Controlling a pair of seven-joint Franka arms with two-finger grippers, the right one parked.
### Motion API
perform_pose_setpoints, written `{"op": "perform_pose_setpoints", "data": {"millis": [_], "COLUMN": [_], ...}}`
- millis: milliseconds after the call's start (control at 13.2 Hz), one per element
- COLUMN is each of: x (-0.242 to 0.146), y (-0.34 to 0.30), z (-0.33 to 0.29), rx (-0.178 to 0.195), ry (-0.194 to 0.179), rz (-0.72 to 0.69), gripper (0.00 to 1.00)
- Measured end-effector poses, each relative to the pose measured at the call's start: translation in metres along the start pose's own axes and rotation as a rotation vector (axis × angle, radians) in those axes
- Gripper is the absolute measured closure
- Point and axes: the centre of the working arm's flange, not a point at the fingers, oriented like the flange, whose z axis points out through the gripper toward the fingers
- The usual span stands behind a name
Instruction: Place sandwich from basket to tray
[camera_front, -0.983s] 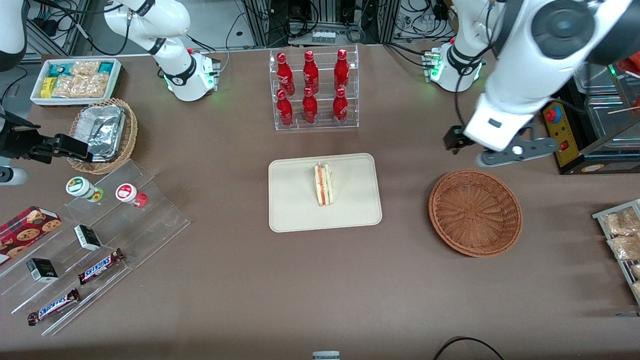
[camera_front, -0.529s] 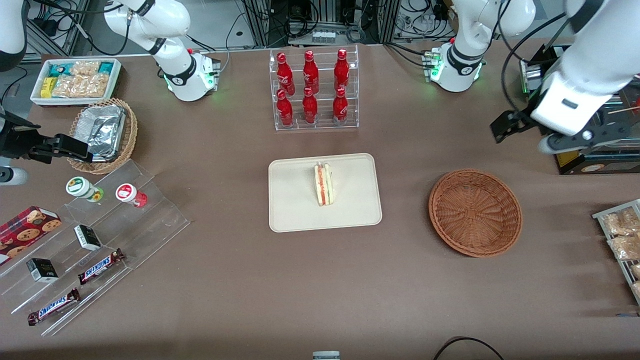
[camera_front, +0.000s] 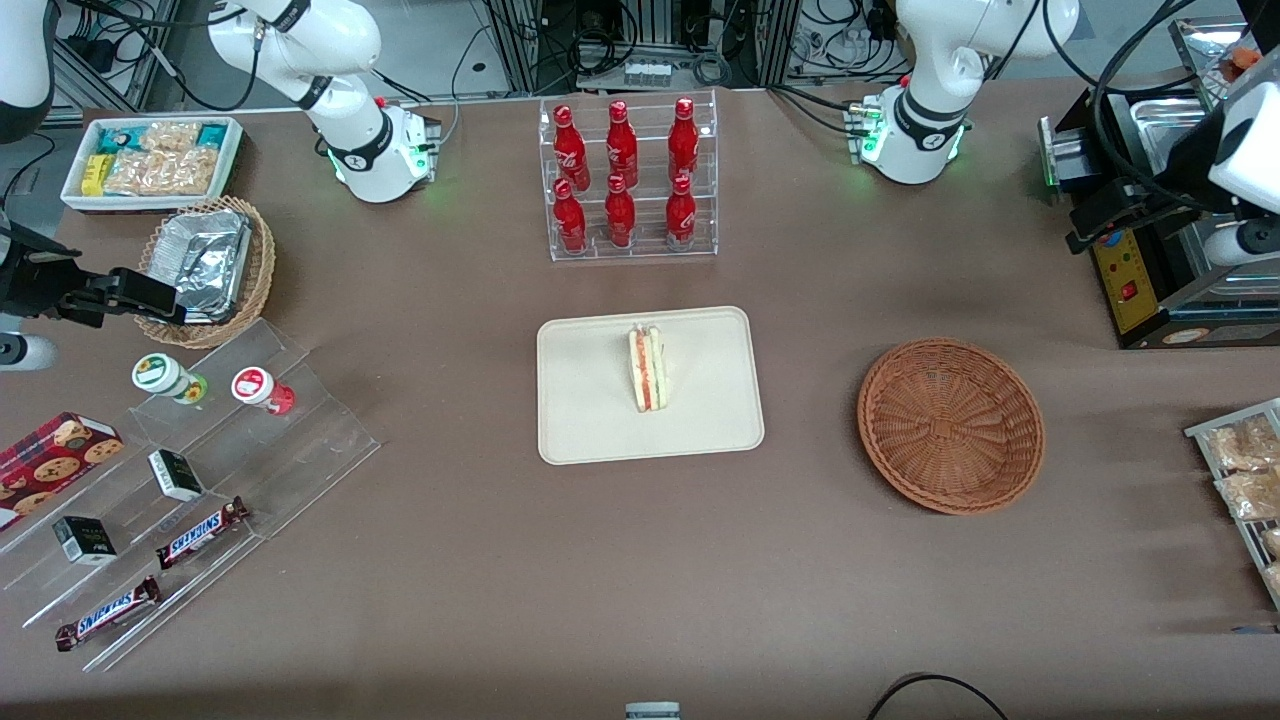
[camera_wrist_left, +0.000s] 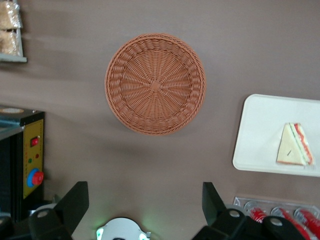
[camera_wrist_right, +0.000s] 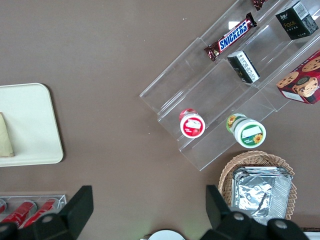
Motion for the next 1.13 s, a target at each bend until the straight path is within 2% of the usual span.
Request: {"op": "perform_pose_setpoints", "data": {"millis": [227,454,1134], "x": [0.001,0.010,0.030], "y": [0.001,0.000,0.003], "z": [-0.001,-0.003,0.004], "rx": [0.009,0.001,0.007], "ry": [0.016,0.067,0.078], "rz": [0.047,0.045,0.048], "gripper": [0.00,0.00,0.00]}}
